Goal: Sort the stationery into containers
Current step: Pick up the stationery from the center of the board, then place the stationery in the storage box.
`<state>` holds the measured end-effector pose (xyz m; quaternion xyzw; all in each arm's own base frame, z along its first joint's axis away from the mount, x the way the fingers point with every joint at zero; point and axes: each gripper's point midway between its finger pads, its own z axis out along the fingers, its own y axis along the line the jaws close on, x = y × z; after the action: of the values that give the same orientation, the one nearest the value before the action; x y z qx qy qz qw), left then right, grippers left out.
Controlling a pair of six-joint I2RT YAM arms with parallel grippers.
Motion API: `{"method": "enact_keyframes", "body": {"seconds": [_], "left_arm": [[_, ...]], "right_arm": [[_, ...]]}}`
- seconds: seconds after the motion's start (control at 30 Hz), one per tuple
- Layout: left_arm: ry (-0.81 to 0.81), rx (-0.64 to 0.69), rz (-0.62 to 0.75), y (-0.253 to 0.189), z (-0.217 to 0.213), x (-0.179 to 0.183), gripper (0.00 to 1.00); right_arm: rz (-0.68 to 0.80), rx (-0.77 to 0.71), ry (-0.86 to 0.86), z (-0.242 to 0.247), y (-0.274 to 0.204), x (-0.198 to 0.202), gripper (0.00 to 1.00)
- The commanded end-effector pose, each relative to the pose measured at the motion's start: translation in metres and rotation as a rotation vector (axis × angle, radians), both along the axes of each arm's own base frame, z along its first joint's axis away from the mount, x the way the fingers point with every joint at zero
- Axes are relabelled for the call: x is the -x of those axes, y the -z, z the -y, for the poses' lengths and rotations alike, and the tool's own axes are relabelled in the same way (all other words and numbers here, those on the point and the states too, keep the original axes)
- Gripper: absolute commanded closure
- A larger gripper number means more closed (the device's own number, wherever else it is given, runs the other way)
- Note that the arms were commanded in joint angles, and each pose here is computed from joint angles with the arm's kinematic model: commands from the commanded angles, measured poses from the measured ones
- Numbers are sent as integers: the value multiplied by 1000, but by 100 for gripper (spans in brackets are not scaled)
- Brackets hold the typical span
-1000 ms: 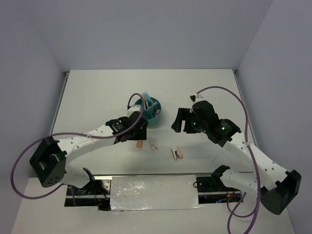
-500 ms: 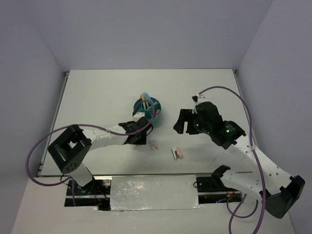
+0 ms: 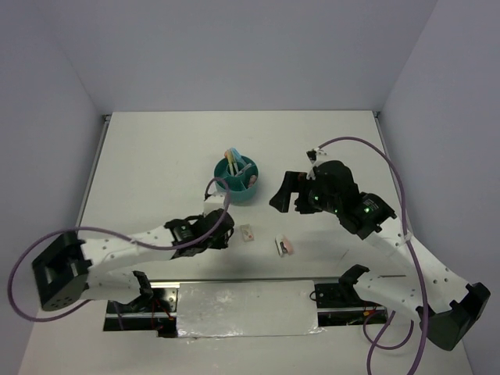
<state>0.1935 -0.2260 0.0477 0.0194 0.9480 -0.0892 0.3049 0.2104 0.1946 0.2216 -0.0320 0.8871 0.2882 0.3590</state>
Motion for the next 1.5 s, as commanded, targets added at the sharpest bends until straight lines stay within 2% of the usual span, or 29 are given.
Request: {"method": "enact_keyframes", "body": {"seconds": [0.0, 0.13, 0.23, 0.33, 0.4, 0.47, 0.7, 0.83, 0.93, 0.97, 1.03, 1.1, 1.17, 1.2, 1.3, 1.33, 1.43, 1.47], "left_arm": [[86, 206, 180, -60, 22, -3, 100], [199, 379, 312, -94, 39, 4, 100], [263, 445, 376, -117, 43, 10, 100], [284, 467, 421, -133, 44, 10, 100], [298, 486, 443, -144, 46, 10, 100], [308, 494, 456, -151, 48, 10, 100], [329, 537, 489, -172, 53, 10, 100], [352, 591, 514, -184, 57, 14, 100], [364, 606, 518, -189, 59, 15, 100], [363, 598, 513, -187, 59, 15, 100], [363, 596, 515, -190, 60, 14, 100], [353, 577, 514, -189, 60, 11, 84], [318, 518, 478, -177, 57, 6, 6], [274, 497, 487, -183, 54, -2, 1], [216, 385, 407, -165, 46, -8, 1], [180, 358, 402, -163, 41, -11, 1], [70, 311, 363, -152, 20, -11, 1], [42, 333, 357, -153, 14, -9, 1]], "right_arm": [[16, -203, -43, -32, -38, -3, 0], [-90, -310, -51, -63, -34, -6, 0], [-121, -307, -36, -86, -37, -4, 0], [-185, -239, 14, -100, -23, -4, 2], [-204, -244, 9, -111, -21, -1, 9], [-231, -258, -13, -121, -14, 1, 21], [-266, -246, -26, -136, 0, 7, 35], [-265, -235, -25, -138, 8, 6, 39], [-244, -258, -45, -142, 6, 5, 58], [-241, -262, -49, -143, 6, 5, 80], [-237, -269, -56, -144, 3, 5, 97], [-217, -279, -62, -144, -1, 4, 100], [-169, -280, -65, -139, -9, 2, 100], [-139, -259, -23, -130, -9, -7, 100], [-36, -220, 60, -102, -18, -27, 100], [2, -191, 139, -84, -14, -43, 100], [89, -139, 249, -52, -15, -73, 100], [112, -120, 260, -47, -14, -80, 100]]}}
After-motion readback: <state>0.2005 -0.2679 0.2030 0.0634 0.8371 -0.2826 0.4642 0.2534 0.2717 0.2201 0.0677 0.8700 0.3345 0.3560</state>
